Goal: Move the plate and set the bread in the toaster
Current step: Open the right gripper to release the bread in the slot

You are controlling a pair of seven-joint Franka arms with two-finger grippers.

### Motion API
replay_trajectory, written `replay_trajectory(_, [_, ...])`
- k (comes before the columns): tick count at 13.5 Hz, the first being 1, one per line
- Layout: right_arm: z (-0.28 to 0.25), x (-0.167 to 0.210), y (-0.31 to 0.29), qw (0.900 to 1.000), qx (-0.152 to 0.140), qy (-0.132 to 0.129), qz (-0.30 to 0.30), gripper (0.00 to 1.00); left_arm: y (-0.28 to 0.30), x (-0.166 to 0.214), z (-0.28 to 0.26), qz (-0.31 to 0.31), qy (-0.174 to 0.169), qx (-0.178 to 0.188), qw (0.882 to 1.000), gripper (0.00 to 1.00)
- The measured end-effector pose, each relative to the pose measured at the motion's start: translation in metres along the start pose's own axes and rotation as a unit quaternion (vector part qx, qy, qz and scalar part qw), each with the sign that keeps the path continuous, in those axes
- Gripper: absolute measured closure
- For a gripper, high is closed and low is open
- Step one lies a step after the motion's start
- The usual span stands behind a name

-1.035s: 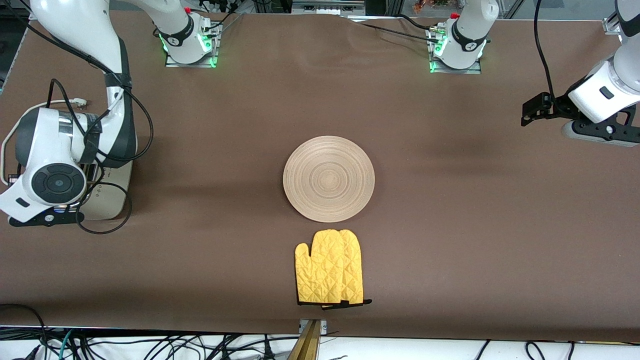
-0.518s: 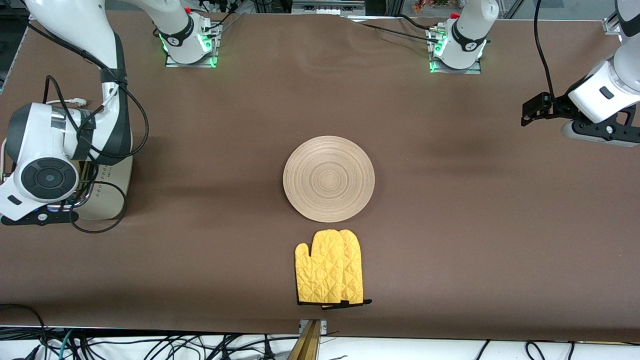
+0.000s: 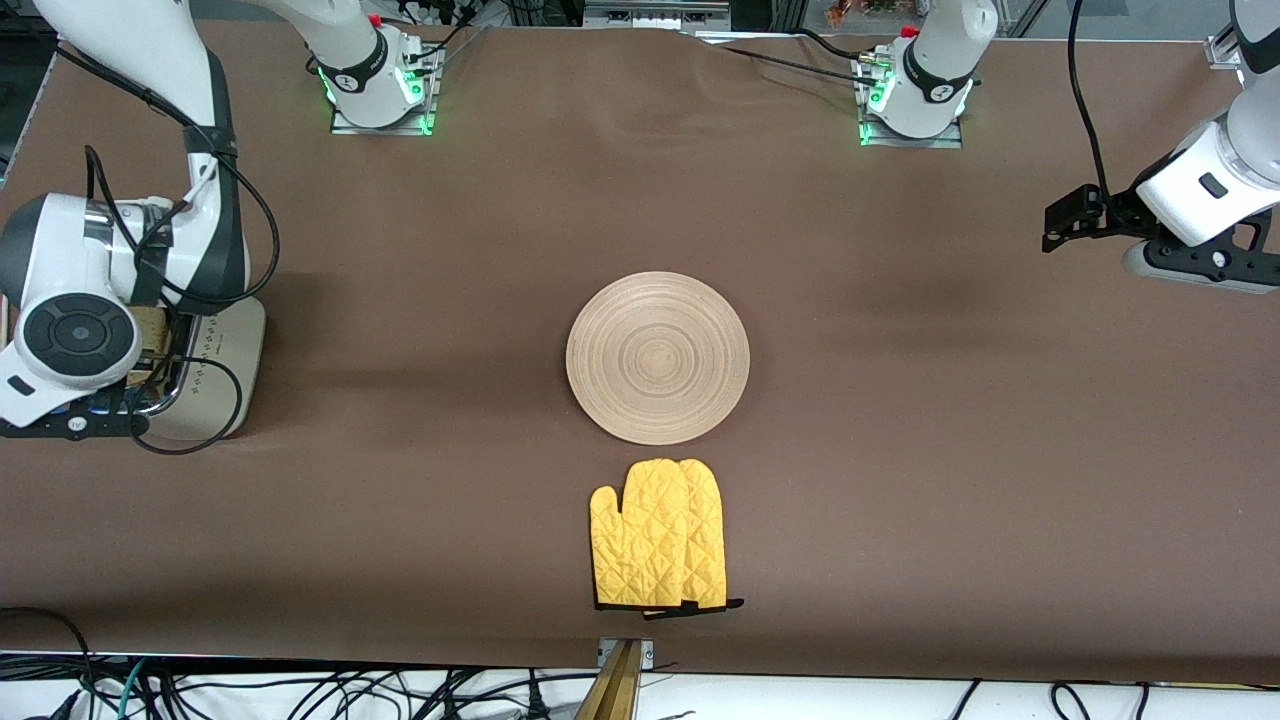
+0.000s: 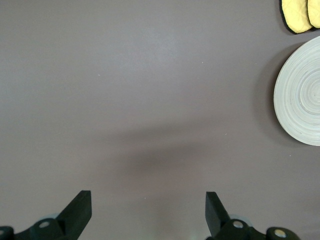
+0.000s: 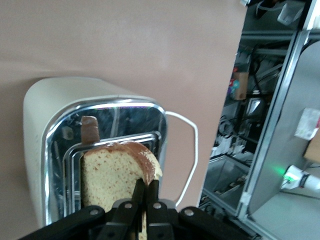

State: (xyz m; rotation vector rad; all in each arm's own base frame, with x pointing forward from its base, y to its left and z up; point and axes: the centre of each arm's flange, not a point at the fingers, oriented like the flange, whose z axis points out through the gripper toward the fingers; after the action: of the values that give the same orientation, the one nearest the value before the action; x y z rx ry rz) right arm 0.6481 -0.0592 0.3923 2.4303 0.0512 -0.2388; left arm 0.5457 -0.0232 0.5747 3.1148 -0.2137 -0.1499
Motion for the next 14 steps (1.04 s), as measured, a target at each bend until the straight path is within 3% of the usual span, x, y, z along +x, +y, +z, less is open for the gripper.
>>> replay_trajectory(3, [-0.001, -0.011, -0.01, 1.0, 0.017, -0.006, 0.026, 0.96, 0.0, 0.0, 0.0, 0.0, 0.0, 0.0, 1.0, 0.0])
replay_trajectory(8, [0.0, -0.02, -0.014, 0.998, 0.021, -0.023, 0.046, 0.96, 0.0, 0.0, 0.0, 0.0, 0.0, 0.0, 1.0, 0.0])
replay_trajectory(10, [0.008, -0.022, -0.019, 0.998, 0.022, -0.031, 0.047, 0.81, 0.0, 0.0, 0.0, 0.0, 0.0, 0.0, 1.0, 0.0])
replay_trajectory(14, [-0.015, -0.027, -0.026, 0.998, 0.045, -0.024, 0.042, 0.37, 0.0, 0.0, 0.0, 0.0, 0.0, 0.0, 1.0, 0.0])
